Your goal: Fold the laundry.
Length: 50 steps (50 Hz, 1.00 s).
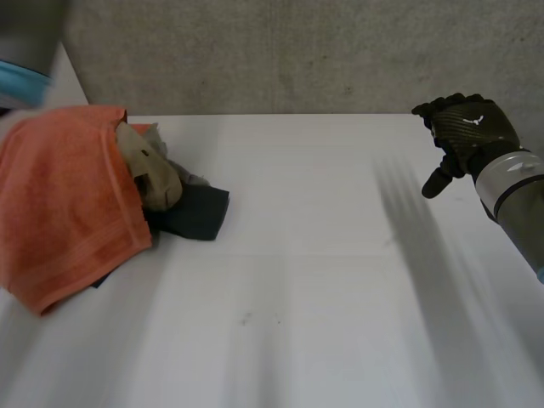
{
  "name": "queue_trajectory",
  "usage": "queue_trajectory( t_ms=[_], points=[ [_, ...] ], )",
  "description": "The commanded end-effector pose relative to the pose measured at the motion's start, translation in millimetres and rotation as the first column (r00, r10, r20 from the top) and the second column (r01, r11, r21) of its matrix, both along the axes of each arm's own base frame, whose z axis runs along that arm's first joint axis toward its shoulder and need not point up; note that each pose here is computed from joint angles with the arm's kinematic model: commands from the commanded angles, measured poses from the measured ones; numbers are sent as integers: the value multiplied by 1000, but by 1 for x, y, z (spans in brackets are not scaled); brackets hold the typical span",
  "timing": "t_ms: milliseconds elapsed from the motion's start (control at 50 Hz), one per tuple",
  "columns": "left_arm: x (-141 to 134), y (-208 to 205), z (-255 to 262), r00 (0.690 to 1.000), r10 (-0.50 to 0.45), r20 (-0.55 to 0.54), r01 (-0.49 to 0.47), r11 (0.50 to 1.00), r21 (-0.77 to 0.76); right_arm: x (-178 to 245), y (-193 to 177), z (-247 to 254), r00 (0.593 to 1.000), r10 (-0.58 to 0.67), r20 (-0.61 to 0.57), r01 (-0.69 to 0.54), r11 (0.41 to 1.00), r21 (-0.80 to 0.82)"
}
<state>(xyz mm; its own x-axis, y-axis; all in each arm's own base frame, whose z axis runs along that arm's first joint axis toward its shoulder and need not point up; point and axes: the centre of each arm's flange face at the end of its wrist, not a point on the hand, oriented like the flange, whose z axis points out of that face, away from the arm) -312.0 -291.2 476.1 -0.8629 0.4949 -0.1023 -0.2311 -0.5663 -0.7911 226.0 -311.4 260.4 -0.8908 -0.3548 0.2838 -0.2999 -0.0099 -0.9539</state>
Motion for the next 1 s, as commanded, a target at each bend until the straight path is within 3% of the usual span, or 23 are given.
queue_trajectory(
  t_ms=[20,120,140,200,220,280,360,400,540,740,820,880,920,1000],
  points=[
    [-40,-4,-60,995,-64,77,53,989,141,-5,-4,2,1000,-15,-1,15,1000,-4],
    [1,-48,-110,959,103,265,-171,953,249,-6,-5,2,1000,-16,-3,16,1000,-3],
    [26,-67,-126,923,172,344,-270,926,264,-6,-5,2,1000,-16,-3,16,1000,-3],
    [54,-79,-146,870,219,443,-369,885,286,-6,-5,1,1000,-15,-4,15,1000,0],
    [69,-80,-152,839,237,491,-413,864,289,-6,-5,0,1000,-13,-4,13,1000,3],
    [88,-83,-163,799,250,546,-464,834,297,-5,-6,-3,1000,-12,-6,12,1000,12],
    [145,-110,-185,728,299,617,-566,770,295,-5,-7,-8,1000,-12,-9,12,1000,24],
    [158,-118,-191,720,291,630,-568,768,295,-4,-7,-11,1000,-10,-11,10,999,31],
    [168,-149,-229,738,196,646,-498,804,325,-1,-5,-18,1000,0,-19,1,999,53],
    [167,-161,-222,741,229,632,-499,817,289,0,-5,-24,1000,-1,-24,3,998,66],
    [164,-164,-205,743,288,603,-514,824,240,0,-6,-24,1000,-3,-24,4,998,66],
    [150,-153,-162,771,349,532,-505,844,178,0,-6,-23,1000,-3,-24,4,998,64],
    [139,-133,-107,810,398,430,-481,871,99,0,-6,-23,1000,-2,-28,4,998,63],
    [121,-101,-36,888,386,250,-400,917,3,-1,-7,-22,999,-2,-35,4,998,55]
  ],
)
